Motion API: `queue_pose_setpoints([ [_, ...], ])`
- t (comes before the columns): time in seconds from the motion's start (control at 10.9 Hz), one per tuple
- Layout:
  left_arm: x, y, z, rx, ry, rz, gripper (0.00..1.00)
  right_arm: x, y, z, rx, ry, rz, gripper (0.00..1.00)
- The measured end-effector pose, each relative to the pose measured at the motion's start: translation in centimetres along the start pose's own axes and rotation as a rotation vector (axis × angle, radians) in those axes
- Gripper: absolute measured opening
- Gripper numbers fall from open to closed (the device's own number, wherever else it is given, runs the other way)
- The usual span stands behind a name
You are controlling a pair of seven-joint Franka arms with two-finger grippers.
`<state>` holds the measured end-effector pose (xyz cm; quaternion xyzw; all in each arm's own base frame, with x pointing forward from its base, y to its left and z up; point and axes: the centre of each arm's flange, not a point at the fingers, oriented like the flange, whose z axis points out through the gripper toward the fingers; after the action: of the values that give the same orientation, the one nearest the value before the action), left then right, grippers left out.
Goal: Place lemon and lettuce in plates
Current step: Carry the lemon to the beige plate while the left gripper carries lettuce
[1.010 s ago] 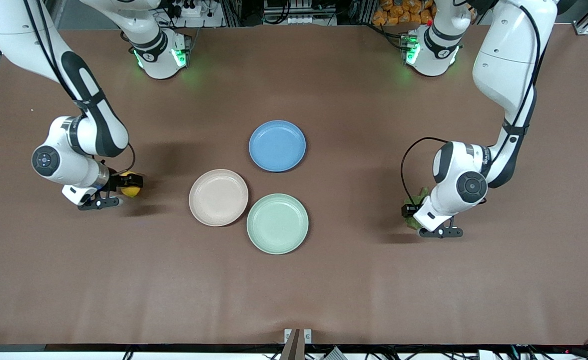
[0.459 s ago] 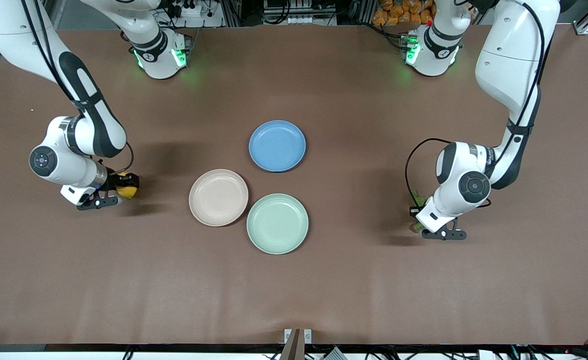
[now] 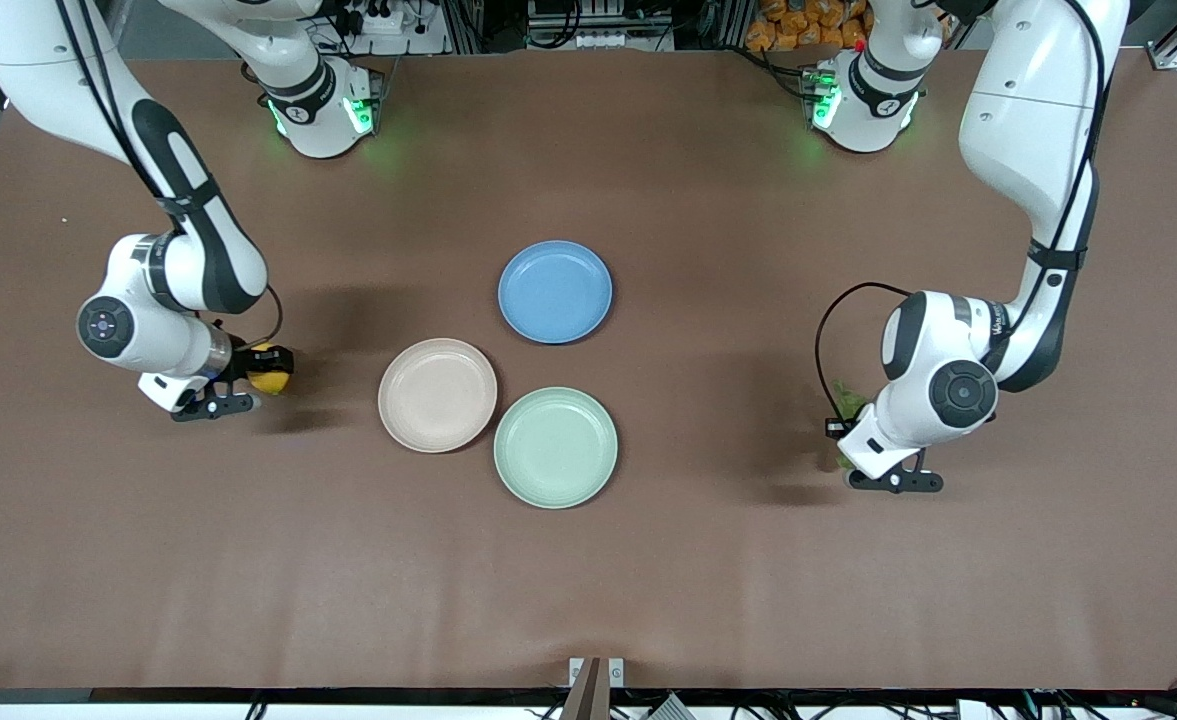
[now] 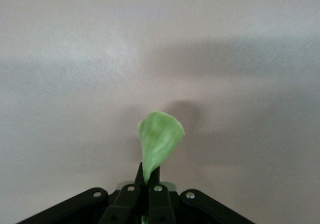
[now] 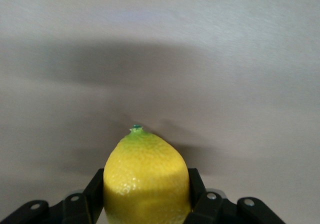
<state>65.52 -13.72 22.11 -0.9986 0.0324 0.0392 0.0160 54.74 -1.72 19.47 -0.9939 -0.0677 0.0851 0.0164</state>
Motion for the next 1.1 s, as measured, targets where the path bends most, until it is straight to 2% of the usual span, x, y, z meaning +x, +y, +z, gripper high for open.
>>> queue_pose_setpoints([
  [0.37, 1.5, 1.0, -3.2, -0.01, 0.032, 0.011, 0.03, 1.7, -5.1, -2.4, -0.013, -0.012, 0.076, 0.69],
  [0.73, 2.0, 6.0, -6.4, -0.128, 0.059, -0.021, 0.03, 3.3, -11.6, -4.2, -0.022, 0.032, 0.192, 0.69],
  [0.83, 1.9, 7.6, -7.1, -0.163, 0.062, -0.038, 0.03, 3.6, -13.5, -4.9, -0.014, 0.046, 0.221, 0.69],
  [1.1, 1.5, 13.0, -9.6, -0.269, 0.068, -0.112, 0.03, 4.3, -17.0, -5.8, 0.081, 0.054, 0.298, 0.69],
])
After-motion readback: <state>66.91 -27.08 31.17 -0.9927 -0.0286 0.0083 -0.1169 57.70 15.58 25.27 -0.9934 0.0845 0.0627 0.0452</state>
